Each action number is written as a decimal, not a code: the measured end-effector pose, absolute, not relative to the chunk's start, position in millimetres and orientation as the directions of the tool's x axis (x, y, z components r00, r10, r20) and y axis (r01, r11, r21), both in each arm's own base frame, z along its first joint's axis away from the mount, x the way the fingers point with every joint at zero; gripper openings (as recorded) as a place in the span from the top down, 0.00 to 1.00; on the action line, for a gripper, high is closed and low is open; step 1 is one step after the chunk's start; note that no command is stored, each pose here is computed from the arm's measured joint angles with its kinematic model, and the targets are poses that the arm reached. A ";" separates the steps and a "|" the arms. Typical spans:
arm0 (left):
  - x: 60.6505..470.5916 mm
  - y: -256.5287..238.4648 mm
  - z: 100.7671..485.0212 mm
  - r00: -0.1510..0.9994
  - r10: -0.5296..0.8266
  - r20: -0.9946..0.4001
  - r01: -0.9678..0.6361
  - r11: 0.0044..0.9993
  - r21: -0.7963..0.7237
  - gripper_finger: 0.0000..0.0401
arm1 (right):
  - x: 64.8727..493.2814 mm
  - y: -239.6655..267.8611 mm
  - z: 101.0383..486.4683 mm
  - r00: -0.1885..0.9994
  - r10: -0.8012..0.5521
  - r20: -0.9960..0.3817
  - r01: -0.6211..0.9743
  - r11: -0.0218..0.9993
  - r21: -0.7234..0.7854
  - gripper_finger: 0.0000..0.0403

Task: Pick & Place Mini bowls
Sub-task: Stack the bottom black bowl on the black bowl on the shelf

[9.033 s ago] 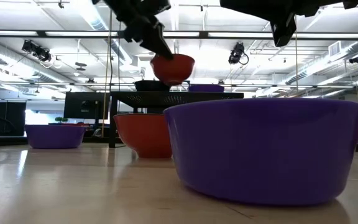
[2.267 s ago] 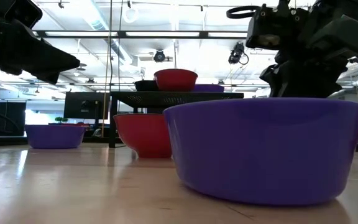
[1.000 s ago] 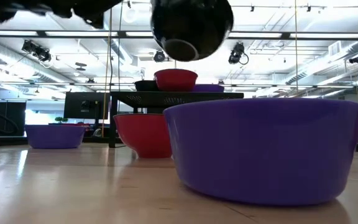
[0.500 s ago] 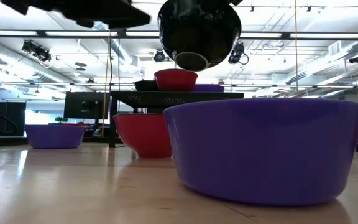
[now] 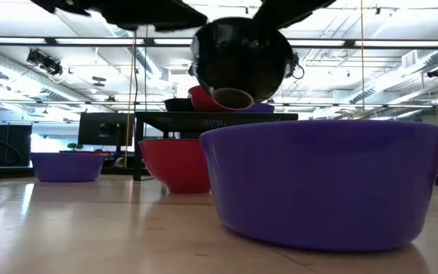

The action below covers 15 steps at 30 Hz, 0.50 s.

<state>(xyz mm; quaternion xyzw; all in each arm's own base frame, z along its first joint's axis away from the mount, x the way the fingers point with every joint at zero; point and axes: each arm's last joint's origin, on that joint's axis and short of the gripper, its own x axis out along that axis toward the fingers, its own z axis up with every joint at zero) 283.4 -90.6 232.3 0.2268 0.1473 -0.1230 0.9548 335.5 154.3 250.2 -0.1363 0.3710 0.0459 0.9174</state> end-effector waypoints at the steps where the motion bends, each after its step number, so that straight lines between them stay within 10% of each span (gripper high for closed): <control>1: 284.8 -89.3 228.7 0.920 -0.169 -0.355 0.310 0.865 0.393 0.50 | 335.9 153.8 249.4 0.722 -0.013 -0.692 -0.187 0.959 -0.214 0.98; 15: 291.3 -87.6 215.8 0.891 -0.219 -0.397 0.372 0.854 0.365 0.66 | 336.6 153.4 248.5 0.721 0.000 -0.693 -0.209 0.953 -0.219 0.98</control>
